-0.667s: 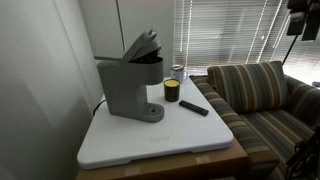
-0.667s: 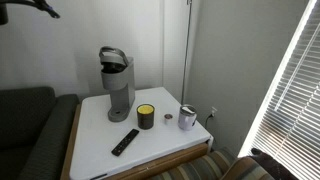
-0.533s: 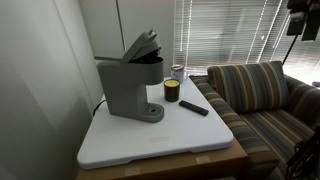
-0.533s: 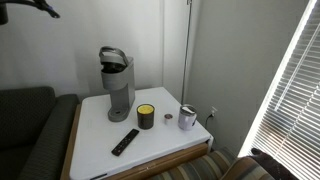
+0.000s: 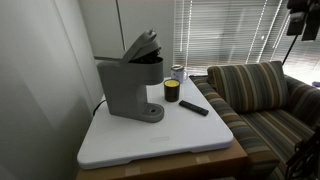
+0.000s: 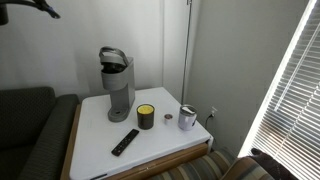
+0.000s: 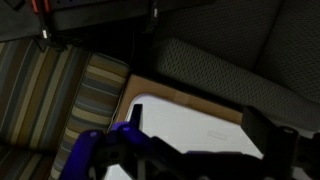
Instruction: Close the coffee maker
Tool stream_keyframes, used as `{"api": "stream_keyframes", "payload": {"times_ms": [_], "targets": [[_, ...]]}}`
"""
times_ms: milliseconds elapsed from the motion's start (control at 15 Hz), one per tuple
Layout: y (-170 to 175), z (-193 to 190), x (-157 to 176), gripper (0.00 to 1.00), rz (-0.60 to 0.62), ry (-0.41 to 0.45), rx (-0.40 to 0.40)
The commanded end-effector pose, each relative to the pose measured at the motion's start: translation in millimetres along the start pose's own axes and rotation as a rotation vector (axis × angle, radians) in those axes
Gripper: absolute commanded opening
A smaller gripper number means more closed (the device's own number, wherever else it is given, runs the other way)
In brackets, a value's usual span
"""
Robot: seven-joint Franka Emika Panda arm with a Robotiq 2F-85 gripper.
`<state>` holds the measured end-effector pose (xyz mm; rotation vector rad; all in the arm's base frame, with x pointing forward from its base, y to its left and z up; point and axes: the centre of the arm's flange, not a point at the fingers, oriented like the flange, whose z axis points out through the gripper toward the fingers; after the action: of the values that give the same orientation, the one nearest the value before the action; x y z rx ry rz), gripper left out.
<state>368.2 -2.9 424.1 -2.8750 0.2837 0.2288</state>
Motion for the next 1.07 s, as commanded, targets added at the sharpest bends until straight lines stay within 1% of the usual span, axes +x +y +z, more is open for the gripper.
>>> {"api": "stream_keyframes", "payload": {"times_ms": [0,400,733,1000], "targets": [[0,0,0,1.0,0.0,0.0,0.0],[2,-1,1,1.0,0.0,-0.003,0.003],[-8,-9,21,1.0,-0.057,-0.009,-0.047],[-23,-17,47,1.0,-0.138,-0.01,-0.104]]}}
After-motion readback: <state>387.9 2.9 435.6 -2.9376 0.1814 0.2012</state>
